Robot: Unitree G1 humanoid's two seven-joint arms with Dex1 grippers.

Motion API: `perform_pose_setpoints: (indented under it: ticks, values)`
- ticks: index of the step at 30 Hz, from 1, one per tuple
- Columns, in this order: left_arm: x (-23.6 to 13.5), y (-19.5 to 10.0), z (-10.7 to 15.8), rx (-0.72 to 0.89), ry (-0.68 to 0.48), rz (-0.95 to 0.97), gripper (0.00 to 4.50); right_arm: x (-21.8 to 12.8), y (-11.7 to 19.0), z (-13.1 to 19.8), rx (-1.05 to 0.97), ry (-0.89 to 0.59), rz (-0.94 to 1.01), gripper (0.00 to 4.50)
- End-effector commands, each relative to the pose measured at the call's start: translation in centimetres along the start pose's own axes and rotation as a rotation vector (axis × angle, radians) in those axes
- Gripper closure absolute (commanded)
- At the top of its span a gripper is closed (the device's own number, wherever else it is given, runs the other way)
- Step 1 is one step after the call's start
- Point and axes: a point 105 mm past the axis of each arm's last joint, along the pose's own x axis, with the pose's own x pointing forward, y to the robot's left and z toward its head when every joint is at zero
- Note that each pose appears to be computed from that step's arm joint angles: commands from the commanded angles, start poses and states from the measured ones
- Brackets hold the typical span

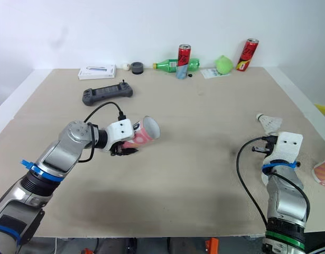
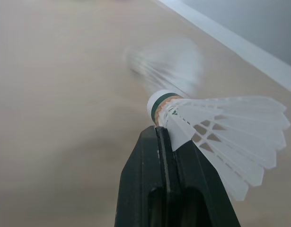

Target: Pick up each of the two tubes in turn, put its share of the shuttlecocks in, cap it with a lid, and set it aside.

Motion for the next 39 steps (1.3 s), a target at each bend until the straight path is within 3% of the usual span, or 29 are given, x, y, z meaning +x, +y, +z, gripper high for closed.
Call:
perform_pose_setpoints:
  ticks: [1, 4, 8, 12, 16, 20, 21, 25, 28, 30, 35, 39]
  values:
    - [0.8, -1.4, -0.2, -0.017, -0.003, -0.070, 1.99, -2.2, 6.9, 6.4, -0.028, -0.128, 0.467, 4.46]
    - [1.0, -1.3, -0.2, -0.016, 0.000, -0.070, 1.99, -5.3, 11.7, 9.2, -0.065, -0.170, 0.781, 4.46]
    - [1.2, -1.3, 0.1, -0.014, -0.008, -0.068, 1.99, -7.6, 16.4, 11.8, -0.178, -0.227, 1.005, 4.46]
    - [1.2, -1.4, 0.1, -0.016, -0.012, -0.066, 1.99, -8.4, 19.1, 12.0, -0.249, -0.245, 1.097, 4.46]
    - [1.3, -1.6, 0.1, -0.021, -0.013, -0.065, 1.99, -10.0, 22.9, 10.0, -0.311, -0.232, 1.219, 4.46]
    - [1.3, -1.6, 0.2, -0.025, -0.015, -0.061, 1.99, -10.0, 23.6, 9.8, -0.267, -0.229, 1.232, 4.46]
    - [1.2, -1.6, 0.1, -0.026, -0.014, -0.060, 1.99, -9.8, 23.2, 10.2, -0.215, -0.228, 1.219, 3.83]
    - [1.2, -1.6, 0.0, -0.030, -0.011, -0.056, 1.99, -7.9, 20.0, 11.8, -0.025, -0.254, 1.085, 2.28]
    - [1.1, -1.6, 0.0, -0.033, -0.011, -0.054, 1.99, -4.8, 15.0, 12.0, 0.095, -0.264, 0.826, 0.74]
    - [1.1, -1.6, 0.0, -0.035, -0.012, -0.054, 1.99, -3.2, 11.7, 10.8, 0.120, -0.236, 0.666, 0.04]
    - [1.2, -1.6, -0.1, -0.036, -0.013, -0.056, 1.99, 0.3, 3.2, 6.3, 0.029, -0.102, 0.176, 0.04]
    - [1.3, -1.7, 0.0, -0.035, -0.016, -0.064, 1.99, 1.8, -2.3, 3.0, -0.015, 0.009, -0.105, 0.04]
